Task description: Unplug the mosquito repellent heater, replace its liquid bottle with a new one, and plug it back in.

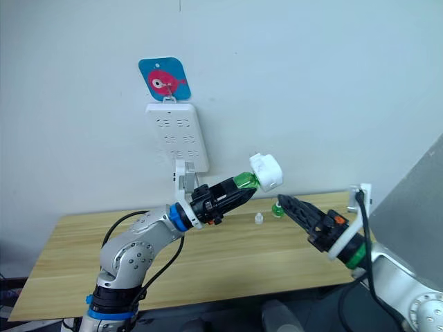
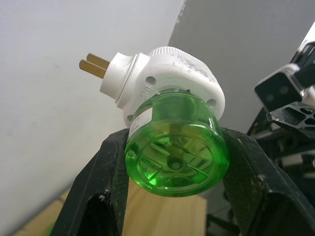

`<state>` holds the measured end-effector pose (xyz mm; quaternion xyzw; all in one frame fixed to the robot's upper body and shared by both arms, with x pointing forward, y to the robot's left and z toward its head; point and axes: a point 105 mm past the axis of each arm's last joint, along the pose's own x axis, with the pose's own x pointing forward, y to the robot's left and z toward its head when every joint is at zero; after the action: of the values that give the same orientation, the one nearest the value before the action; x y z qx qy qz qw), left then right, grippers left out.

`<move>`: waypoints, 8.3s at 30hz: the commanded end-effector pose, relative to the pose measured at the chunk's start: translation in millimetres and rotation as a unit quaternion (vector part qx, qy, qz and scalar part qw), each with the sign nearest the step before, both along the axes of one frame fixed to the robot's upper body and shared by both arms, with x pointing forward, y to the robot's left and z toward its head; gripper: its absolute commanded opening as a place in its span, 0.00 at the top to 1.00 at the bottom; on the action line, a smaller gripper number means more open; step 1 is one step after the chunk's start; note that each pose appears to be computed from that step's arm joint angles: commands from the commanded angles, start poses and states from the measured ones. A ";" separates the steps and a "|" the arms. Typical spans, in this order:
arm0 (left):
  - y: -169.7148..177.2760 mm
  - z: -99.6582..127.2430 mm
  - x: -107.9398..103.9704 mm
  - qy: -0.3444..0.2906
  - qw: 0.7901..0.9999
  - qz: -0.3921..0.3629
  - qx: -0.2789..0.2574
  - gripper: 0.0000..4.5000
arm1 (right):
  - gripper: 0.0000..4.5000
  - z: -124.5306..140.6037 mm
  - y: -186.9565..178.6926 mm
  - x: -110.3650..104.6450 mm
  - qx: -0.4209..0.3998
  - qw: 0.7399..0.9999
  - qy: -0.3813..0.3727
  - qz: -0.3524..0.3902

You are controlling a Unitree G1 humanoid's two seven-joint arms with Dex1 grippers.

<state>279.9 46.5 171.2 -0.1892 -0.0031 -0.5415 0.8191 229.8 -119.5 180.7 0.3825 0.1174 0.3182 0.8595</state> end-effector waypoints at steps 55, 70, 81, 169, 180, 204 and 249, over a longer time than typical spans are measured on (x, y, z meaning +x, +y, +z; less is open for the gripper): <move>117.1 -37.3 5.6 -0.044 0.962 0.154 0.221 0.00 | 0.32 42.5 27.8 56.9 -0.208 0.955 -0.201 -0.068; 182.2 -3.4 64.4 -0.051 0.948 0.217 0.227 0.00 | 0.32 49.5 47.9 34.4 -0.285 0.920 -0.266 0.046; 187.6 10.9 93.7 -0.078 0.938 0.254 0.221 0.00 | 0.32 48.5 52.1 29.6 -0.291 0.915 -0.272 0.059; 139.6 18.9 90.5 -0.065 0.974 0.117 0.185 0.71 | 0.32 28.8 150.3 111.6 -0.368 0.877 -0.309 0.017; 134.3 20.0 86.7 -0.058 0.978 0.107 0.172 0.71 | 0.32 17.3 159.9 124.8 -0.360 0.881 -0.305 0.033; 142.2 18.8 86.3 -0.068 0.971 0.123 0.194 0.71 | 0.16 19.8 160.8 131.6 -0.339 0.890 -0.299 0.053; 142.4 -4.4 -53.5 -0.118 0.935 0.140 0.305 0.06 | 1.00 0.2 144.6 68.2 -0.358 0.836 -0.372 0.189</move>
<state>233.4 197.3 150.8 0.1217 0.0723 -0.4169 0.8979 296.1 24.4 171.7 -0.1245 -0.0085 0.5365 0.8346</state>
